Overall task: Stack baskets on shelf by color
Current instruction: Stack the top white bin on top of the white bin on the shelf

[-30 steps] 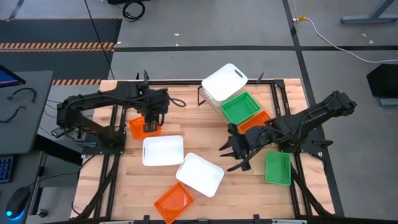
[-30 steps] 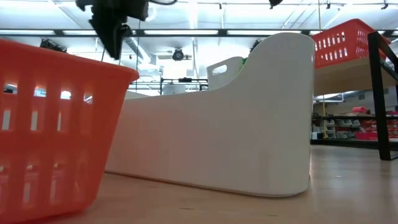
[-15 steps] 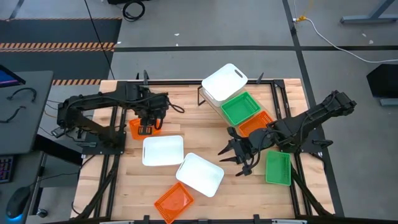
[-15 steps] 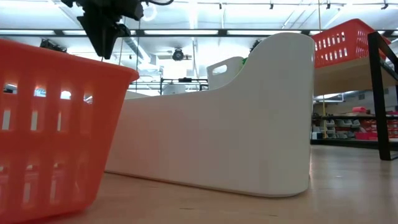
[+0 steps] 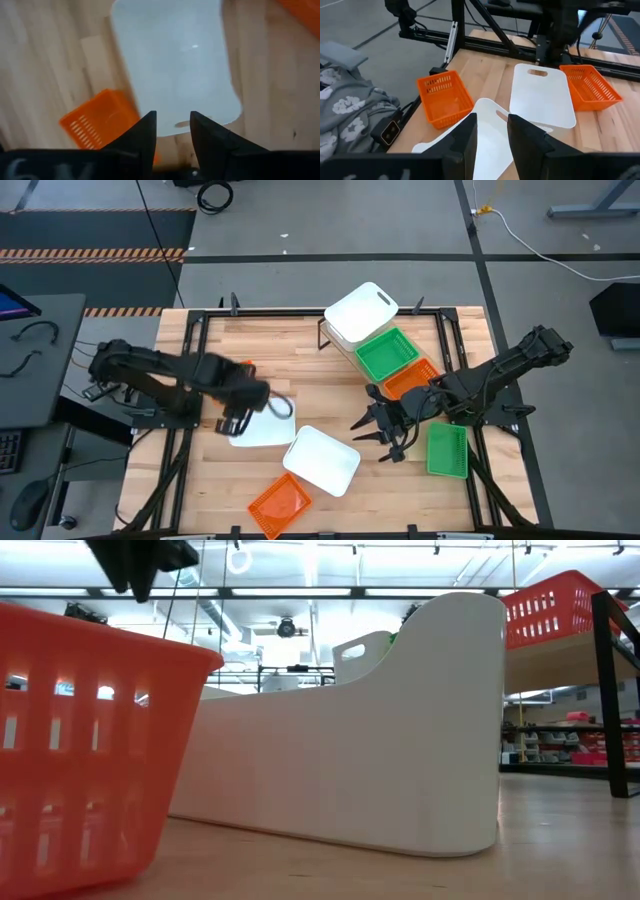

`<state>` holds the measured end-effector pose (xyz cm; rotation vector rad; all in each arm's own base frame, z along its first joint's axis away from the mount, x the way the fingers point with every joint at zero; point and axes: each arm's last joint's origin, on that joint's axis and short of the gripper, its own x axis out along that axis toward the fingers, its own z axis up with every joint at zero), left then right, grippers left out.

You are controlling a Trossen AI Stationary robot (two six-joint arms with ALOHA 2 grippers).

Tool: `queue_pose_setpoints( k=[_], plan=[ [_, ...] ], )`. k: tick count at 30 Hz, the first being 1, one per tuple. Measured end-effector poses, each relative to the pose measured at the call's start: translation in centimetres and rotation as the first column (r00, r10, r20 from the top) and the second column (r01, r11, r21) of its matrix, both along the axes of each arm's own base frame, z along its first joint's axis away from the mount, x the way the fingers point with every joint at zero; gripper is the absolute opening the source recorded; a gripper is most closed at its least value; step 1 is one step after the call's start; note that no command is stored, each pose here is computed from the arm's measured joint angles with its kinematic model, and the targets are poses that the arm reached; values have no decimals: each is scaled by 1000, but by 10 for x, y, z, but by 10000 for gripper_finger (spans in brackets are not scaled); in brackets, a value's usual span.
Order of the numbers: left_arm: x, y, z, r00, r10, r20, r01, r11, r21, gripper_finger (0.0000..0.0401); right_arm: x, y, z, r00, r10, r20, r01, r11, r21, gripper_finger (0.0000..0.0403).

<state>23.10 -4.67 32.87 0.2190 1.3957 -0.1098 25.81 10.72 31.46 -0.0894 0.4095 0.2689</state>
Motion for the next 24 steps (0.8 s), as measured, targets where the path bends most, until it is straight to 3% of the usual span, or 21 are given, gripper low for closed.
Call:
queue_pose_setpoints(
  k=[5, 8, 10, 13, 17, 21, 24],
  plan=[
    [-8, -27, -24, 998, -51, -47, 52, 999, 12, 125, 0, 1, 0, 1000, -1, -1, 1, 1000, 8, 113],
    [-18, -39, -48, 976, -174, -132, 185, 980, 74, 126, -1, 2, 0, 1000, 7, -1, -7, 1000, 9, 113],
    [-25, -46, -56, 938, -302, -172, 326, 936, 134, 128, -1, 4, 0, 1000, 12, -2, -12, 1000, 8, 113],
    [-31, -54, -64, 847, -480, -230, 525, 824, 212, 138, -2, 6, 0, 1000, 21, -2, -21, 1000, 8, 113],
    [-42, -56, -82, 708, -616, -346, 696, 693, 188, 159, -3, 7, 0, 1000, 26, -6, -26, 1000, 2, 113],
    [-52, -52, -99, 619, -652, -438, 764, 628, 146, 185, -3, 6, 0, 1000, 26, -7, -26, 1000, 0, 113],
    [-55, -50, -108, 588, -662, -464, 785, 606, 129, 203, -3, 6, -1, 1000, 26, -14, -26, 1000, -3, 113]
  ],
)
